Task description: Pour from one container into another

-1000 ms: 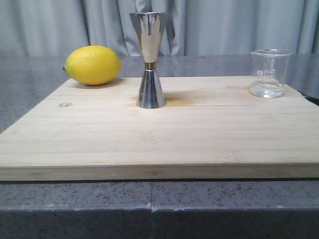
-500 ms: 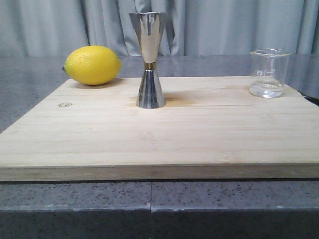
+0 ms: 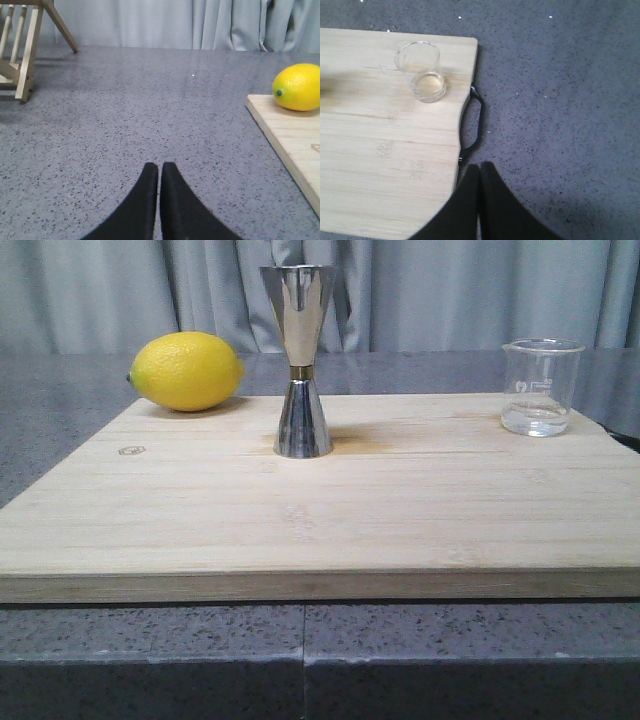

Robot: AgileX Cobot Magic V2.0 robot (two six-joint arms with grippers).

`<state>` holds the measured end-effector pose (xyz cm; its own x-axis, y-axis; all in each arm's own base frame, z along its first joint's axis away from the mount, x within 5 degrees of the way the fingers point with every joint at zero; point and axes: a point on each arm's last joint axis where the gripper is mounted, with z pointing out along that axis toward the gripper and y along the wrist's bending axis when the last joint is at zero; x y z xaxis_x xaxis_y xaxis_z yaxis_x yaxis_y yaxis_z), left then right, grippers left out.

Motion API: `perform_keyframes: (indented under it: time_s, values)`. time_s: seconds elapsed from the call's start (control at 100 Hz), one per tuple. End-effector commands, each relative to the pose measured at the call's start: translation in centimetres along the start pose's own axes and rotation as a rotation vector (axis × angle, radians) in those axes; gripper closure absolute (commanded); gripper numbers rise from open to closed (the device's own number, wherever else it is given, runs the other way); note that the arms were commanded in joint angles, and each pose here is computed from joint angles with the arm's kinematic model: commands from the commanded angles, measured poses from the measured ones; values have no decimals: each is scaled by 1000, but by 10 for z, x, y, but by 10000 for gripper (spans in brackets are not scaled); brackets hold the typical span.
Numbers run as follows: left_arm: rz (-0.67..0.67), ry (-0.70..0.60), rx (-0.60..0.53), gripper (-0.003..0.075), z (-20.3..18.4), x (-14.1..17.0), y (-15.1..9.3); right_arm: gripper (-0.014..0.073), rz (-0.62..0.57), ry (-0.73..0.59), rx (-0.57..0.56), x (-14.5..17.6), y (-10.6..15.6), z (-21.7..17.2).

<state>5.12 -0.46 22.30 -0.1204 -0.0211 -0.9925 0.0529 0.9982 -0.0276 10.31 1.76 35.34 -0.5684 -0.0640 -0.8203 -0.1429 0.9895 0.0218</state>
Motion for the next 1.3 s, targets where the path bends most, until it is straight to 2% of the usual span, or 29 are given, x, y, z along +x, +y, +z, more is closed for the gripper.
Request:
perform_keyframes:
  time_s: [0.0, 0.24, 1.14, 1.29]
  values:
    - [-14, -148, -18, 739, 1, -8, 2, 666, -8, -87, 13, -11, -1, -6]
    - [-4, -249, -4, 739, 5, 15, 3, 667, -8, -87, 13, -11, -1, -6]
    - [2, -237, -2, 739, 6, 15, 3, 667, -8, -92, 12, -10, -1, -5]
    - [2, -237, -1, 739, 6, 15, 3, 667, -24, -197, 116, 10, -13, -7]
